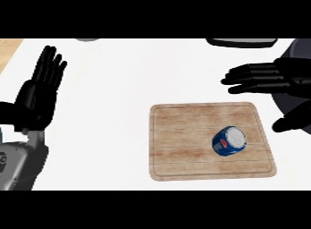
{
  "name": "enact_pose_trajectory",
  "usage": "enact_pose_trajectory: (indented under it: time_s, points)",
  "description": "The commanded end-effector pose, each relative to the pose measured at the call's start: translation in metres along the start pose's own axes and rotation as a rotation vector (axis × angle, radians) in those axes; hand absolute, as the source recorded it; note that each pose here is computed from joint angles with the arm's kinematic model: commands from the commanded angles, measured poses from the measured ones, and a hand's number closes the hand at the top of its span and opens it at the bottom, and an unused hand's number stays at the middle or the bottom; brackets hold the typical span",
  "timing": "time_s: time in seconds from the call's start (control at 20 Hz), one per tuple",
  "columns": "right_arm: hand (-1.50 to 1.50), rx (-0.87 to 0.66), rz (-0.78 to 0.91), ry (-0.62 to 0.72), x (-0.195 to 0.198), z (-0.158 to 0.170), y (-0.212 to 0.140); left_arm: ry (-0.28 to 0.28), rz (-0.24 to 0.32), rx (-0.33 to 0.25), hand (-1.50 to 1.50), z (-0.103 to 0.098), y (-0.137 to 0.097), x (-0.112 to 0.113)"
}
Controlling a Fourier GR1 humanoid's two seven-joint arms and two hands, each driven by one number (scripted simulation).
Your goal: Pick the can from the cutting board and place it in the pot
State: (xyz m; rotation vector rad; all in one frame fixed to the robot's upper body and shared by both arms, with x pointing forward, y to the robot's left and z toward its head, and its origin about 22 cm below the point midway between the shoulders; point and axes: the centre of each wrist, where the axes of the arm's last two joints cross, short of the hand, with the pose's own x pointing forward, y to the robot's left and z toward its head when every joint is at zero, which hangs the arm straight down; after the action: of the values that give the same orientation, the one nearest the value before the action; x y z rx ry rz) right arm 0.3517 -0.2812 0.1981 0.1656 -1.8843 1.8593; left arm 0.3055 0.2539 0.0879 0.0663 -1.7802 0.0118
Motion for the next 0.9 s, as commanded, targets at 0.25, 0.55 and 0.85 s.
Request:
enact_pose_trajectory:
  time_s: [0.25,0.55,0.85]
  points:
    - [-1.50,0.282,-0.066,-0.048,-0.028,-0.024,0.043,0.011,-0.014,0.005,0.00,-0.003,0.001,-0.007]
    - [-1.50,0.309,-0.069,-0.085,-0.037,-0.009,0.063,0.010,0.007,0.032,0.00,0.007,0.007,-0.014]
    - [-1.50,0.270,-0.060,-0.155,-0.040,-0.026,0.069,0.020,0.009,0.020,0.00,0.001,0.015,-0.010]
